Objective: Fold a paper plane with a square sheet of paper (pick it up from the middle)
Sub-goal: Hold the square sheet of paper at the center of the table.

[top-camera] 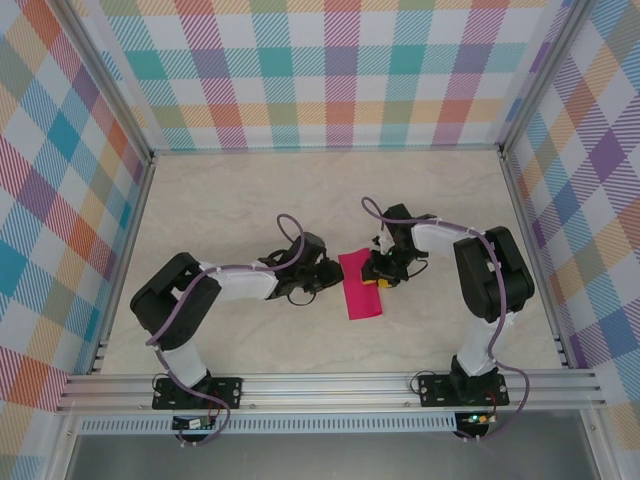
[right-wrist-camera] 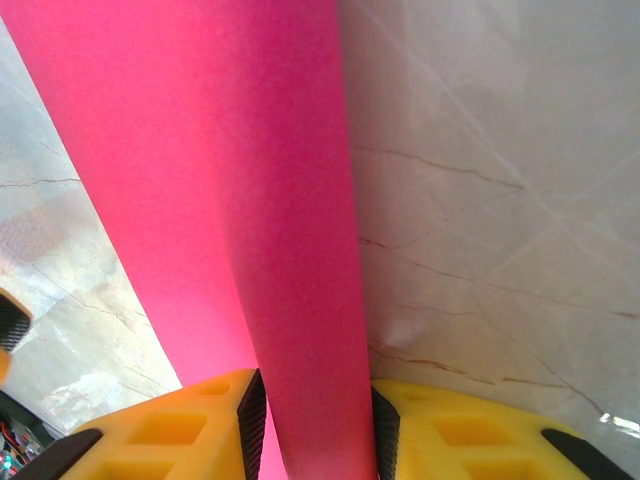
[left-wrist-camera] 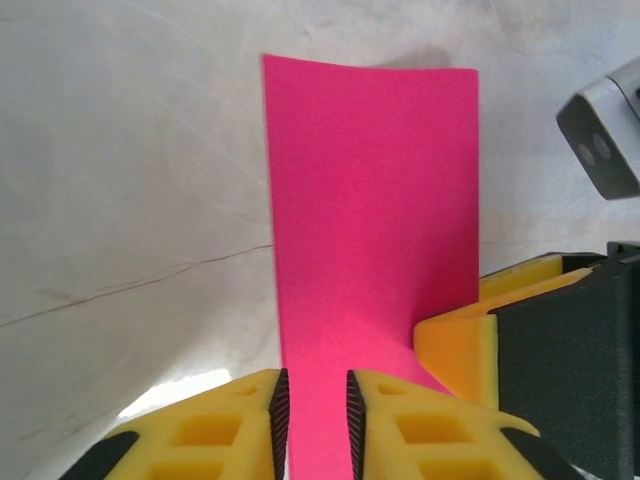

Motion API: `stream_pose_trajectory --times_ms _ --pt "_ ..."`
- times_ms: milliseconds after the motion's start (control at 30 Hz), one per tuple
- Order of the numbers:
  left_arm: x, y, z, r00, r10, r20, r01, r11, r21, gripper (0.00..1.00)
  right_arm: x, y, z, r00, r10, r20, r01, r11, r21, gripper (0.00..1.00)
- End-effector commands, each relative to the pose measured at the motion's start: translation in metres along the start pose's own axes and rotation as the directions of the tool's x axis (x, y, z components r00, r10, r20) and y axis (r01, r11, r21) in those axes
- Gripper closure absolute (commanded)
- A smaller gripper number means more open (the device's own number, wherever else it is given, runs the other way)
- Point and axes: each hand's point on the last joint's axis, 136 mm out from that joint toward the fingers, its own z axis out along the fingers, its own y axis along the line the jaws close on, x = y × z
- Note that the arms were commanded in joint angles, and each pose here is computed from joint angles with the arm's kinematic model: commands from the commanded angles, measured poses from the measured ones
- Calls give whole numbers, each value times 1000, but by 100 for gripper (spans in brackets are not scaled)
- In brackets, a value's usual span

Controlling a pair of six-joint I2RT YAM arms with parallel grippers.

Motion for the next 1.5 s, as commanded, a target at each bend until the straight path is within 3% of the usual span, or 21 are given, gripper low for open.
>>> stream_pose_trajectory --times_ms 0,300,933,1333,1467 --pt "-4 -29 6 1000 6 -24 -3 993 122 81 3 -54 28 1000 27 -13 -24 978 206 63" --pt "1 -29 21 998 -12 -61 20 991 131 90 2 -55 29 999 34 -16 -29 975 220 62" --pt "12 -9 38 994 -21 -107 26 999 44 95 2 -54 30 1000 22 -22 -16 976 217 63" --pt "33 49 40 986 -86 -140 62 984 -165 96 4 -45 28 1000 19 -20 -15 983 185 62" --pt "42 67 41 984 -91 -151 60 978 -200 96 -1 -23 9 1000 8 15 -9 992 123 53"
